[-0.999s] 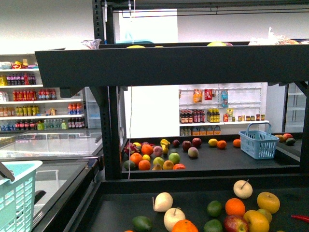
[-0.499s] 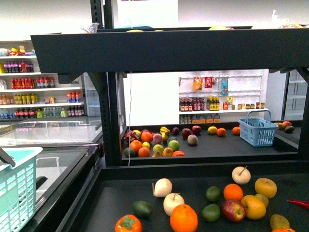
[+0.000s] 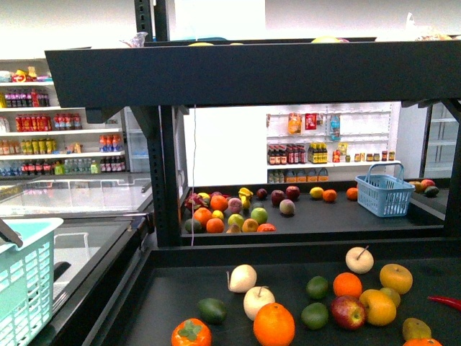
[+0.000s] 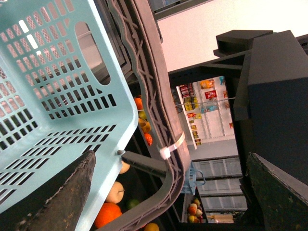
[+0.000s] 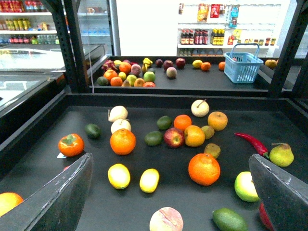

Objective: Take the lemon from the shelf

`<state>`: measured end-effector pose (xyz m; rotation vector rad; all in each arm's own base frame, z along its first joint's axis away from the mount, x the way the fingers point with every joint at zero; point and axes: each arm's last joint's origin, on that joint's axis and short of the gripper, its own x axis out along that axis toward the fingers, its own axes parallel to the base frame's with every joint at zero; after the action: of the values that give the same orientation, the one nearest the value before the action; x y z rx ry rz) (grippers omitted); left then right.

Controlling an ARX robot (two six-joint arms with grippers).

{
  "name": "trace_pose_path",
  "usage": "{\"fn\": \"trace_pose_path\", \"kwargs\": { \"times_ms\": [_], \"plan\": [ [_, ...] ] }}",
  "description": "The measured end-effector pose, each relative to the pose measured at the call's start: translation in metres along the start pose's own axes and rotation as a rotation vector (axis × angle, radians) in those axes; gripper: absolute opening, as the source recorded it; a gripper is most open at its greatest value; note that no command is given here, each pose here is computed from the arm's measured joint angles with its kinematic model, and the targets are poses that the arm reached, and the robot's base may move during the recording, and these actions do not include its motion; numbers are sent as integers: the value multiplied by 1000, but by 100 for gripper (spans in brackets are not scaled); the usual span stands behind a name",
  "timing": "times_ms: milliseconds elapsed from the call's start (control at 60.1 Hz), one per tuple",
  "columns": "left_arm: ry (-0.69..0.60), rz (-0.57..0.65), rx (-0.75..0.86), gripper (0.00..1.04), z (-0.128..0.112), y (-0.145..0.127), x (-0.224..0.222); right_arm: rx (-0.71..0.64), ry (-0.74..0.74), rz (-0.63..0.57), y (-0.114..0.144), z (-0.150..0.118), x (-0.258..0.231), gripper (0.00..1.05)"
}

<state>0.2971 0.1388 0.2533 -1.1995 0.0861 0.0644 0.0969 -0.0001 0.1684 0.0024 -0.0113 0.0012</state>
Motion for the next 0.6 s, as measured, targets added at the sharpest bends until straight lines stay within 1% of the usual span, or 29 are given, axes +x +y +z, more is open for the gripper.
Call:
{"fn": "trace_pose_path", "kwargs": {
  "times_ms": [266, 599],
  "plan": [
    [-17, 3, -90, 97, 7, 5, 41, 0, 0, 0, 0, 0, 0, 97],
    [-54, -5, -120, 97, 19, 6, 82, 0, 0, 0, 0, 0, 0, 97]
  ]
}}
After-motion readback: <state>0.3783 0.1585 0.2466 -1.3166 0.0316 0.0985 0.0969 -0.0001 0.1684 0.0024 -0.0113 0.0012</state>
